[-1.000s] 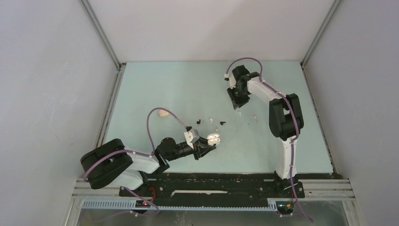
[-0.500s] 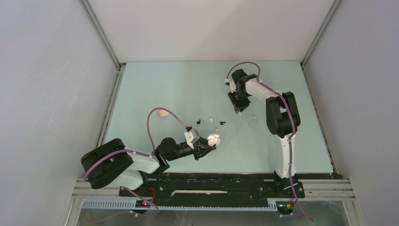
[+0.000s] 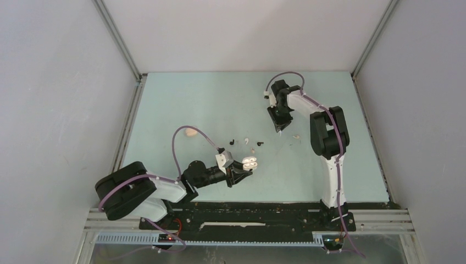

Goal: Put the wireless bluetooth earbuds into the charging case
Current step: Pick up the left earbud from the center of the board, then insert the left earbud into the left side groove of the charging case.

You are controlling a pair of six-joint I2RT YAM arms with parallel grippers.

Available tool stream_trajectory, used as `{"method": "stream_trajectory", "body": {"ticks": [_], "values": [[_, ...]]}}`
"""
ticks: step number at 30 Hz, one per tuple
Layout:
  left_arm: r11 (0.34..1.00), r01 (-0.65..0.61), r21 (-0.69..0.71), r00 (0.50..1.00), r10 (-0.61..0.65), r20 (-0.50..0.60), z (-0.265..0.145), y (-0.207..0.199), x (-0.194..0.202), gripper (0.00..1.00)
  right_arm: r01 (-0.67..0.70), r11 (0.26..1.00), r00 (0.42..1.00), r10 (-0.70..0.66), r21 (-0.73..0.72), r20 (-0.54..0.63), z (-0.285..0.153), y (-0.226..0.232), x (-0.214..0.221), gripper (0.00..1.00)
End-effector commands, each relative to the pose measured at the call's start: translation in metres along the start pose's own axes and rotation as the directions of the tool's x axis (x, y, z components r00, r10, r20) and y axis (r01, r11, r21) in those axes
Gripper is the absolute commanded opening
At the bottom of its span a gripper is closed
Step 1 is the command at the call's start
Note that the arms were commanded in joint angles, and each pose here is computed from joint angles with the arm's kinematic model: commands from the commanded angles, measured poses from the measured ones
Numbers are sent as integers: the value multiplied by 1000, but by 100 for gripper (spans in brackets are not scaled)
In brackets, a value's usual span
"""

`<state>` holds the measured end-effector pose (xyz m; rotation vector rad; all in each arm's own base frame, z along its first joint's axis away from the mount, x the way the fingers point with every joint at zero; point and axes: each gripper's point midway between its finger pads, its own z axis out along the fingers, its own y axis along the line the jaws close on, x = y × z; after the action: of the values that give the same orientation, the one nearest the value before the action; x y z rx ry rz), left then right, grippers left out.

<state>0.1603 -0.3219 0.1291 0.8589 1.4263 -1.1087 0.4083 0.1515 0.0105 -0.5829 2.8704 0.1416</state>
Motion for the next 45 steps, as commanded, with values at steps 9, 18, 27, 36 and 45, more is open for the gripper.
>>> {"method": "stream_trajectory", "body": {"ticks": [9, 18, 27, 36, 45], "values": [[999, -12, 30, 998, 11, 59, 8, -4, -18, 0, -2, 1000, 999, 2, -11, 37, -19, 3, -6, 13], [998, 10, 63, 999, -13, 45, 13, -8, -15, 1, 134, 980, 943, -81, -145, 321, -119, 35, -3, 9], [994, 51, 97, 997, -56, 54, 18, -14, -21, 1, 337, 905, 780, -113, -260, 616, -220, 83, 5, 7], [997, 35, 75, 986, -47, 160, 27, -12, -62, 1, 559, 826, 417, -206, -71, 885, -340, 114, 3, 0], [992, 37, 122, 949, -73, 308, 46, -26, -148, 0, 670, 738, 296, -162, -84, 941, -412, 162, 31, 0]]}}
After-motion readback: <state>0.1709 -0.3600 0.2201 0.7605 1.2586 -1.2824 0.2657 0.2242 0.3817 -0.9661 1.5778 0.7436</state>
